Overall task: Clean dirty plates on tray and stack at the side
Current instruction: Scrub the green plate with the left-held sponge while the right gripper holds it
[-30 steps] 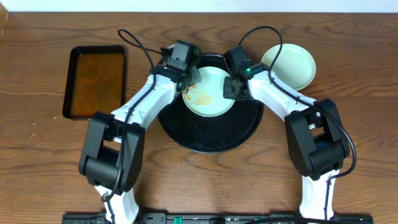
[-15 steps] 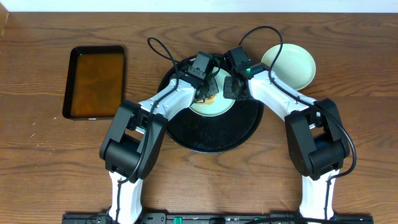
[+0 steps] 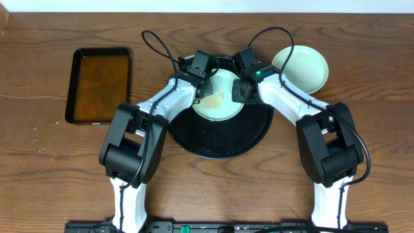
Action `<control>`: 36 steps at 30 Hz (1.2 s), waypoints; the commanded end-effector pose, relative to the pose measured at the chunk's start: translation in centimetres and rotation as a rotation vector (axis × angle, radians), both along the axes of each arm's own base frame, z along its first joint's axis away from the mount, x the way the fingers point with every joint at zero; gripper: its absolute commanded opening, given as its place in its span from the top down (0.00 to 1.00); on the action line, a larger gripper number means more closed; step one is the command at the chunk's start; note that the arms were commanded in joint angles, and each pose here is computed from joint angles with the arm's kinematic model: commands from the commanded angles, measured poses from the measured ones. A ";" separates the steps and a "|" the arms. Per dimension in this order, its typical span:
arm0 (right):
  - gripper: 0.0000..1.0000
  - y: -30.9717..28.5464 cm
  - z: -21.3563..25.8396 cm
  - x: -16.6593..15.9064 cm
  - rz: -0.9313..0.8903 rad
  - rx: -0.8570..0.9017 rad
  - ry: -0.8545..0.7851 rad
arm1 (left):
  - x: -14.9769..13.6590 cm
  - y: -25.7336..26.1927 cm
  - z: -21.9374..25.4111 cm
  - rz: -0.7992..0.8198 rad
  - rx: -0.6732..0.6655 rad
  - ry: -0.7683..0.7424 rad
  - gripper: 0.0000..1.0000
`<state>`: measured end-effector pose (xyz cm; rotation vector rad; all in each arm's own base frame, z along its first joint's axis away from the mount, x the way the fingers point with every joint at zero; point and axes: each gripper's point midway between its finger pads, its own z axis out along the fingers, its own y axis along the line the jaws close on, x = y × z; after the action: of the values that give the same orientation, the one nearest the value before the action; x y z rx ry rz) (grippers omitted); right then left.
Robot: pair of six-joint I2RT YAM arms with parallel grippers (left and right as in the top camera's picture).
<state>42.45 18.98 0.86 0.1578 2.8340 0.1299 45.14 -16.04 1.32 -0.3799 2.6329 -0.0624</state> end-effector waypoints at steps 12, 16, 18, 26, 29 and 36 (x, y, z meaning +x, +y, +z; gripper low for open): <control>0.99 -1.6 -1.8 -0.6 -0.027 -0.089 0.024 | 1.4 0.6 7.9 0.062 -0.088 -0.165 0.92; 0.99 -1.6 -1.8 -0.6 -0.027 -0.089 0.024 | 1.1 -3.0 5.3 -0.025 -0.231 -0.089 0.92; 0.99 -1.6 -1.8 -0.6 -0.027 -0.089 0.024 | 0.7 -4.0 3.7 -0.019 -0.267 -0.045 0.92; 0.99 -1.6 -1.8 -0.6 -0.027 -0.089 0.025 | -1.1 -4.3 -1.5 -0.004 -0.237 0.082 0.92; 0.99 -1.6 -1.8 -0.6 -0.027 -0.089 0.025 | -1.2 -3.7 -1.6 -0.003 -0.220 0.089 0.92; 0.99 -1.7 -1.8 -0.7 -0.026 -0.091 0.028 | -0.9 1.2 -1.6 0.045 0.012 0.061 0.92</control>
<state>42.49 18.97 0.87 0.1582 2.8318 0.1285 44.33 -19.09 0.75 -0.4198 2.7020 -0.2836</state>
